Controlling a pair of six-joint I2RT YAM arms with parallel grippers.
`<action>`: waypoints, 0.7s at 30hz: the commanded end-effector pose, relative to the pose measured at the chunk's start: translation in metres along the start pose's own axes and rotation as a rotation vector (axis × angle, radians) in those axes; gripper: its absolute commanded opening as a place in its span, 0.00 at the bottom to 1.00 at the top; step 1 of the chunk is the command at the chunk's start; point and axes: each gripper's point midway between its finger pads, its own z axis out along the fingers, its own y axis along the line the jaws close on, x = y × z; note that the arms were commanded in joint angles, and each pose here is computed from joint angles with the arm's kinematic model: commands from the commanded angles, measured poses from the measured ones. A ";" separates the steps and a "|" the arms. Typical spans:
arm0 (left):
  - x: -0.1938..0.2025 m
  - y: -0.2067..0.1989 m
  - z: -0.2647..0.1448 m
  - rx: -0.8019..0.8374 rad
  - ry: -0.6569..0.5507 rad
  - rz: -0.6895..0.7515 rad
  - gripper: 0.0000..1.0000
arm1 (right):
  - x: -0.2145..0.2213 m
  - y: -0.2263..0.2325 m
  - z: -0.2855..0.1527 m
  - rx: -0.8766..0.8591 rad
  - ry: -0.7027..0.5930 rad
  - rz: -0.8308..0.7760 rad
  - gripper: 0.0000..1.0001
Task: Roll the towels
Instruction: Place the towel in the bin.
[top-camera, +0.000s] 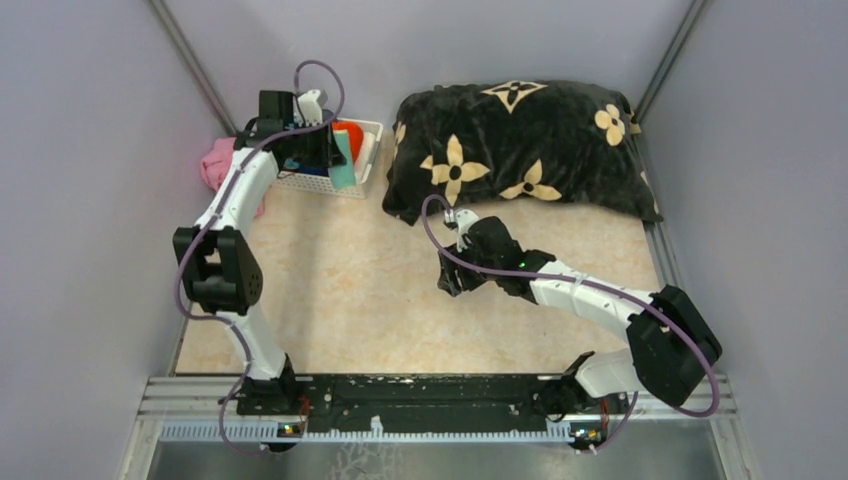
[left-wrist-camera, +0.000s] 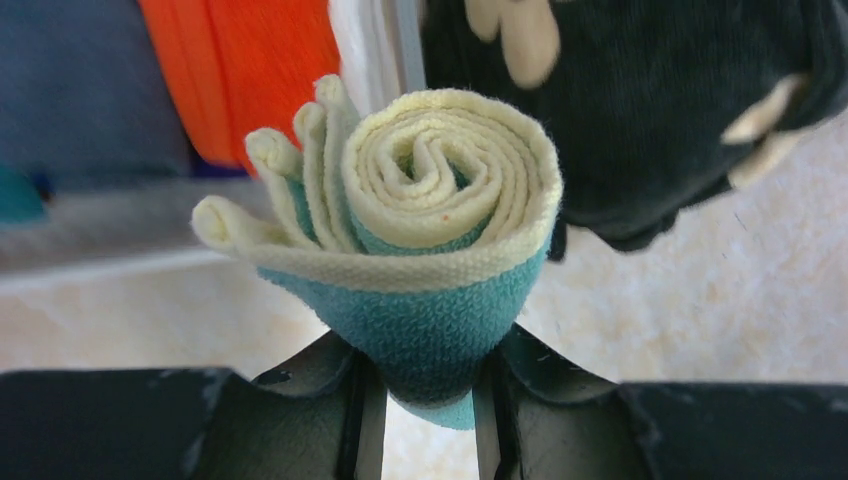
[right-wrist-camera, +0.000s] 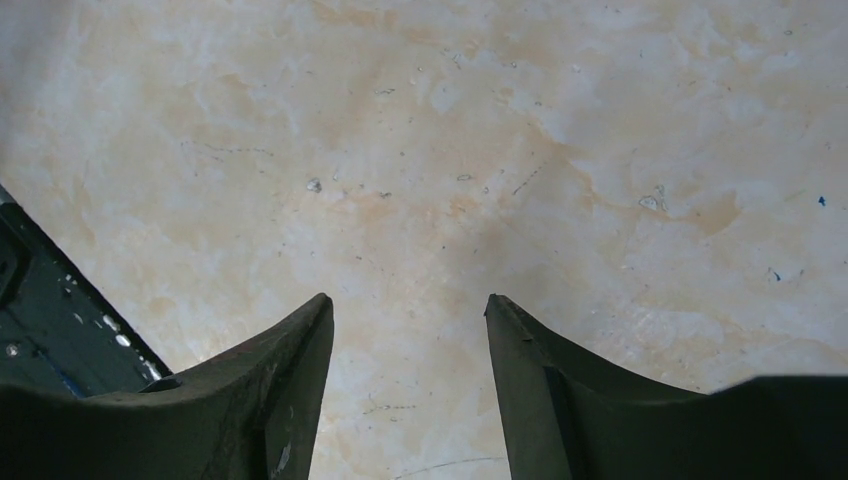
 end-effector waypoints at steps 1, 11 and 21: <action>-0.021 0.022 0.009 0.040 0.054 0.160 0.00 | -0.014 -0.006 -0.009 0.027 -0.066 -0.049 0.58; -0.073 0.074 0.055 0.126 -0.034 0.248 0.01 | -0.009 -0.012 0.000 0.054 -0.034 -0.044 0.58; -0.040 0.132 0.106 -0.015 0.033 0.230 0.21 | 0.002 -0.017 0.013 0.065 0.035 -0.031 0.56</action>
